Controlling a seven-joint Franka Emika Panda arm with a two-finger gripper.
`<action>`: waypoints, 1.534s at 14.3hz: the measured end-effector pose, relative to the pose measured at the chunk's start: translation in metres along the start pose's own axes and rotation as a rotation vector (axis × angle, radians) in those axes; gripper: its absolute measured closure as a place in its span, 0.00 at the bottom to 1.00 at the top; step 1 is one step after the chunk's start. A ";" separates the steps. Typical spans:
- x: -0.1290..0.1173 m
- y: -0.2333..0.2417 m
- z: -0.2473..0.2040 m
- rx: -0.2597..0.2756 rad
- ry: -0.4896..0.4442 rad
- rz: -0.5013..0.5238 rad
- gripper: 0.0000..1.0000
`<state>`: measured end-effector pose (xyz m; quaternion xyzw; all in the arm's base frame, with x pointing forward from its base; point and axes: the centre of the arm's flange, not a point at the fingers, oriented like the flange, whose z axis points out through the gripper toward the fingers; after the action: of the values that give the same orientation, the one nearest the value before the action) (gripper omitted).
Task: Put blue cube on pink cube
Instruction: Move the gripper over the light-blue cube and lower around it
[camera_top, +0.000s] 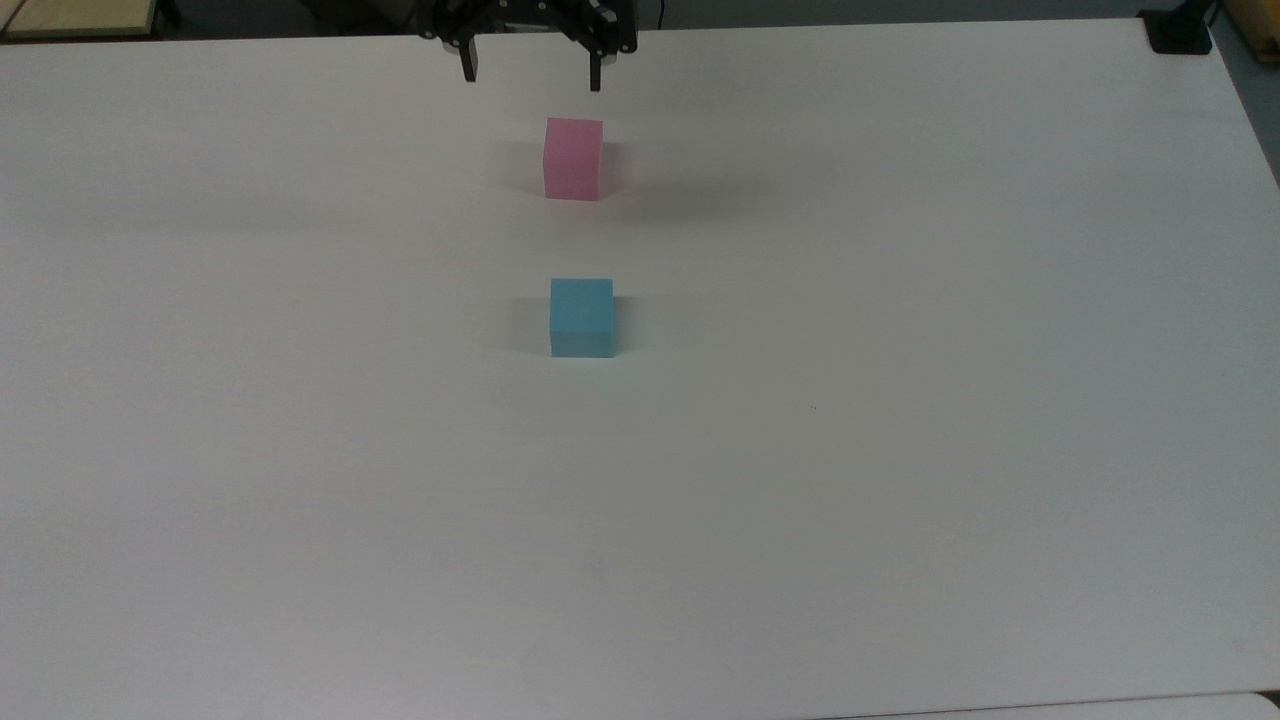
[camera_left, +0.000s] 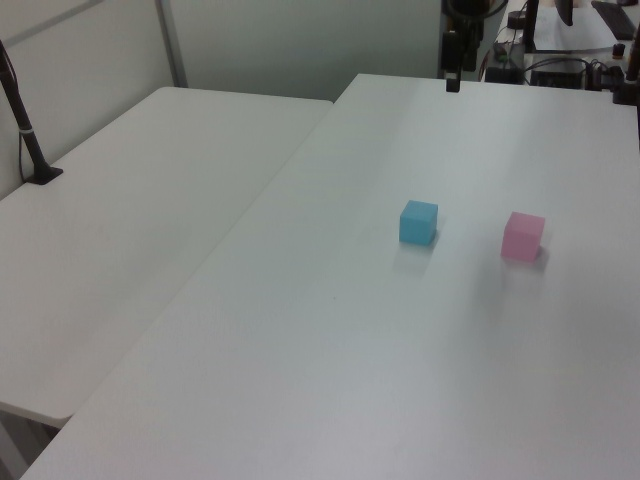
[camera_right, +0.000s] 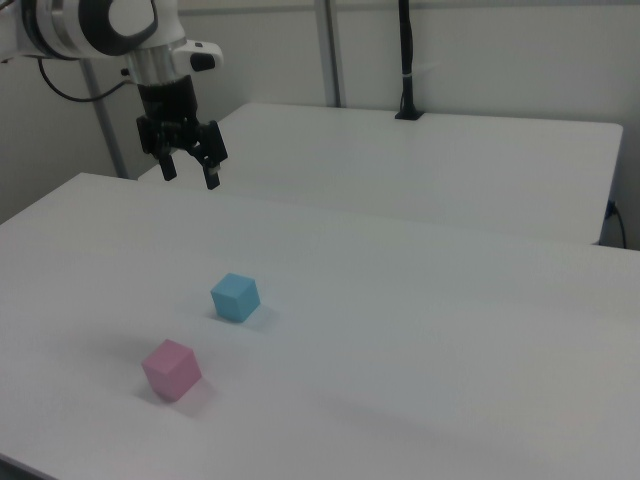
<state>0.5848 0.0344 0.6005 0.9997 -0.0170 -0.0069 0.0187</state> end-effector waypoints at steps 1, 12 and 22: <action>0.002 -0.001 0.004 -0.002 -0.006 -0.001 0.00; 0.033 -0.035 0.110 -0.014 0.026 -0.048 0.00; 0.051 -0.048 0.211 -0.041 -0.013 -0.063 0.00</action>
<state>0.6346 0.0725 0.3870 0.9990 0.0147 -0.0142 0.0387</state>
